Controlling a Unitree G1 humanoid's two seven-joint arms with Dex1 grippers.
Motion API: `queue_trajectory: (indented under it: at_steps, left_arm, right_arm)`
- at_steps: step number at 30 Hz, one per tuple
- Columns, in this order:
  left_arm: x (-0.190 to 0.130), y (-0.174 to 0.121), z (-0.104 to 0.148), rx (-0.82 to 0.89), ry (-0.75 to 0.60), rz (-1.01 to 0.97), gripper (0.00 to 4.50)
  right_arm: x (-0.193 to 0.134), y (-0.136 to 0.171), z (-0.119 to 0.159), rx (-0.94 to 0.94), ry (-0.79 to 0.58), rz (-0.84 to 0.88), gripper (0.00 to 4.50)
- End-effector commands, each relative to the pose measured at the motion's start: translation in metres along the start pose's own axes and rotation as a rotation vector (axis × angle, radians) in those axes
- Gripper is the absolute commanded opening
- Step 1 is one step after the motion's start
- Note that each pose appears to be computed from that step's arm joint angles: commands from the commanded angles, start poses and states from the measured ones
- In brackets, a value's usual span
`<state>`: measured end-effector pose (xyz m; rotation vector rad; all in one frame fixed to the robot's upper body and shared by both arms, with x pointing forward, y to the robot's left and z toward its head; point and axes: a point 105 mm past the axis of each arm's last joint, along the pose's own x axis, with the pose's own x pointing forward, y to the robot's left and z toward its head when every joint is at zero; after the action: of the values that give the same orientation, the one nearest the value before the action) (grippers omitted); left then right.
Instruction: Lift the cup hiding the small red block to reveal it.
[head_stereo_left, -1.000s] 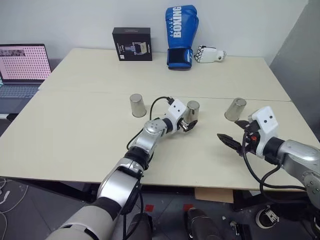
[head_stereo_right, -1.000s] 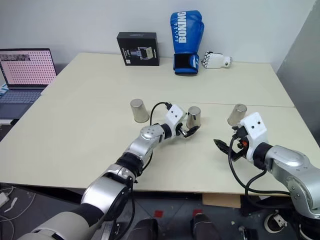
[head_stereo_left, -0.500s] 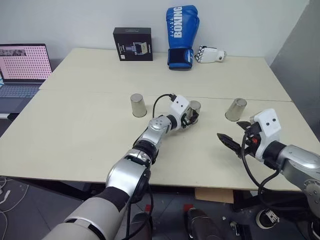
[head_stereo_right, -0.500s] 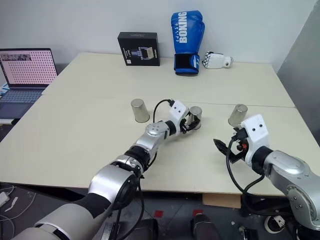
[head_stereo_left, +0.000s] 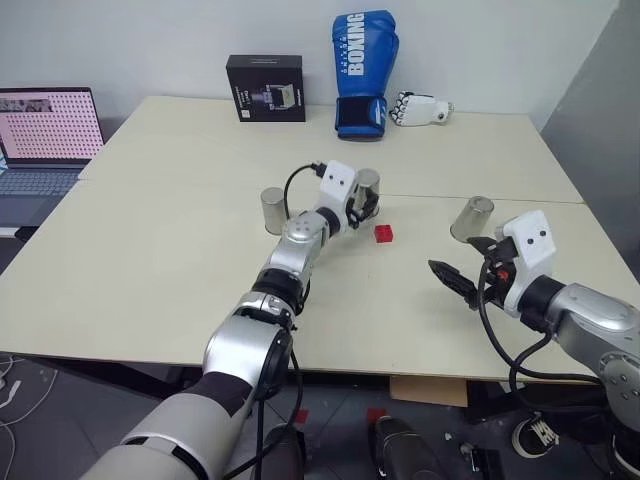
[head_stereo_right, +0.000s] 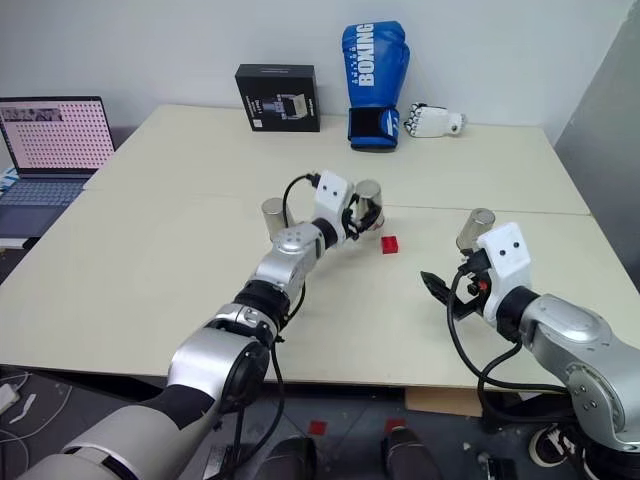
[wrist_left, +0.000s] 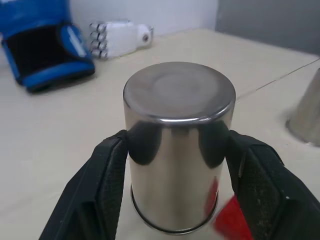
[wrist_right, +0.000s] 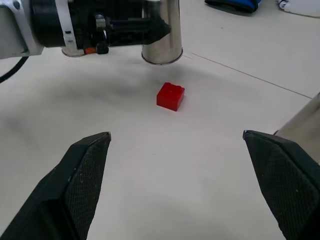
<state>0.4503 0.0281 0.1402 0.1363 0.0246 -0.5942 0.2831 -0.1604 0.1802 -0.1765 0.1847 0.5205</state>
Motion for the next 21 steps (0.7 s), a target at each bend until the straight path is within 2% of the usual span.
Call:
queue_trajectory:
  at_steps: [1,2,4,8,9,15,17,21]
  left_arm:
    - [0.003,-0.005,-0.002,-0.006,0.021,0.035,2.69]
    - [0.002,-0.004,-0.007,-0.011,0.037,0.053,3.04]
    - [0.001,-0.002,-0.013,-0.023,0.050,0.073,3.43]
    - [-0.001,0.004,-0.008,-0.064,0.033,0.094,4.35]
    - [-0.001,0.005,-0.006,-0.066,0.029,0.094,4.44]
    - [-0.020,0.020,0.041,-0.033,-0.054,0.093,4.44]
    - [-0.039,0.022,0.056,-0.004,-0.047,0.067,4.44]
    - [-0.084,0.020,0.068,0.019,0.030,-0.027,4.44]
  right_arm:
    - [-0.001,-0.001,0.011,-0.025,-0.045,-0.003,4.50]
    - [-0.001,-0.002,0.011,-0.027,-0.044,-0.005,4.50]
    - [-0.001,-0.004,0.011,-0.031,-0.045,-0.010,4.50]
    - [0.000,-0.005,0.011,-0.029,-0.046,-0.006,4.50]
    - [0.000,-0.005,0.011,-0.028,-0.046,-0.004,4.50]
    - [0.004,-0.001,0.011,-0.019,-0.053,0.022,4.50]
    - [0.006,0.001,0.010,-0.014,-0.053,0.031,4.50]
    - [0.011,0.004,0.009,-0.008,-0.052,0.055,4.50]
